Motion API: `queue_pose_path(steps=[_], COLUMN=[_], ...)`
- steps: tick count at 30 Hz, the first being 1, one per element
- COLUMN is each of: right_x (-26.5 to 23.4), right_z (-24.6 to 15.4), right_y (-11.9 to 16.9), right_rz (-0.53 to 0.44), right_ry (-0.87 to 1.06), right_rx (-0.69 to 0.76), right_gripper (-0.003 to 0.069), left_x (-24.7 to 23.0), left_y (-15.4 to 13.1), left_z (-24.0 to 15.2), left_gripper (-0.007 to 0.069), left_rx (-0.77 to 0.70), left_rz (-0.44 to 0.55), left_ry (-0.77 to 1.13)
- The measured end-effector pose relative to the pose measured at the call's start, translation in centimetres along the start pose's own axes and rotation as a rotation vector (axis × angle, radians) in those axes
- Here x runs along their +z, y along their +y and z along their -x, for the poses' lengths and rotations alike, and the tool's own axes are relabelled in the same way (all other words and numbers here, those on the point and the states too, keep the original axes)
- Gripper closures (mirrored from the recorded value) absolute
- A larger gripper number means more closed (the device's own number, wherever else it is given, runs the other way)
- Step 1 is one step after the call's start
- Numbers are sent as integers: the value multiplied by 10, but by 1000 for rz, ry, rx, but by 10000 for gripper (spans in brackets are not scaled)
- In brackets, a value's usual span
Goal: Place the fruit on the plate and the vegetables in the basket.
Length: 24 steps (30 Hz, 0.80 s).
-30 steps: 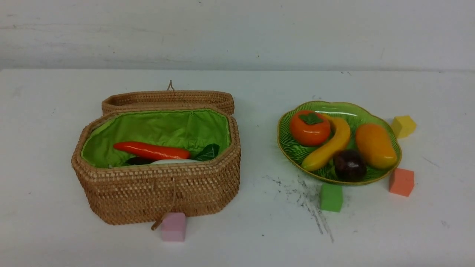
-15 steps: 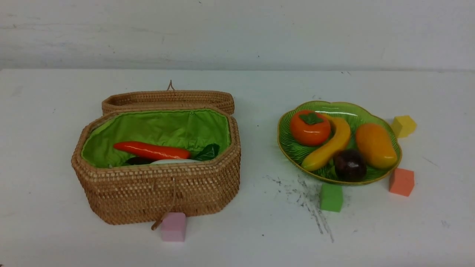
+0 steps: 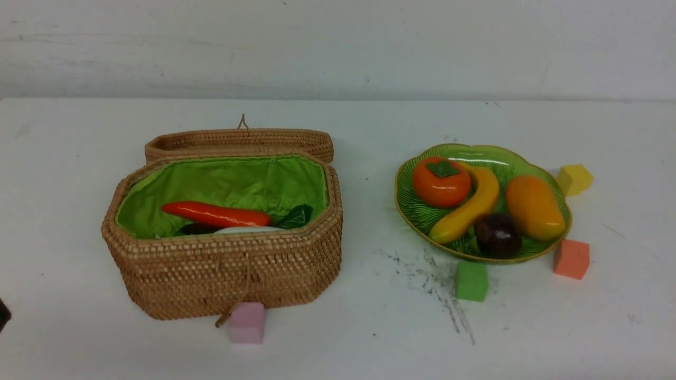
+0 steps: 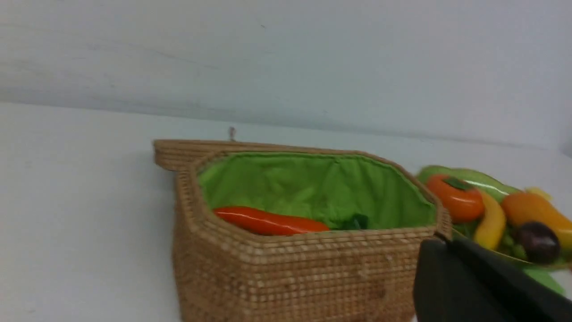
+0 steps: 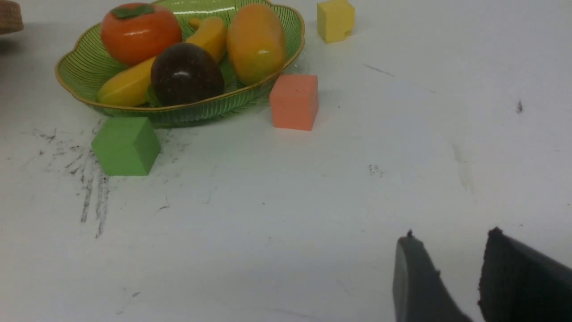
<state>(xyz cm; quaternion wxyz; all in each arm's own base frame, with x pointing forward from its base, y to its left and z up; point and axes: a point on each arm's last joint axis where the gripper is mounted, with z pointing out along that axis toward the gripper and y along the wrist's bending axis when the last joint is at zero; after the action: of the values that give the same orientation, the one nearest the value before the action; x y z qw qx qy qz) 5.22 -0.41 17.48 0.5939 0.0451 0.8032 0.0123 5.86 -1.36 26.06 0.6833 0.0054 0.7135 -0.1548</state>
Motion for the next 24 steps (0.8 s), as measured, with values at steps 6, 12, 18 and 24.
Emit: queue_pose_path(steps=[6,12,18,24], right_x=[0,0,0,0], right_z=[0,0,0,0], right_y=[0,0,0,0], right_rz=[0,0,0,0], right_ry=[0,0,0,0], right_rx=[0,0,0,0], right_gripper=[421,421,421,421], left_x=[-5,-8,-8,-8], left_y=[22,33,34,34], left_z=[-58,-85,-87,-87], left_gripper=[638,638,638,636], left_rx=[-7,-38,-41,-41], left_rz=[178,319,329,329], left_ry=[42,219,239,239])
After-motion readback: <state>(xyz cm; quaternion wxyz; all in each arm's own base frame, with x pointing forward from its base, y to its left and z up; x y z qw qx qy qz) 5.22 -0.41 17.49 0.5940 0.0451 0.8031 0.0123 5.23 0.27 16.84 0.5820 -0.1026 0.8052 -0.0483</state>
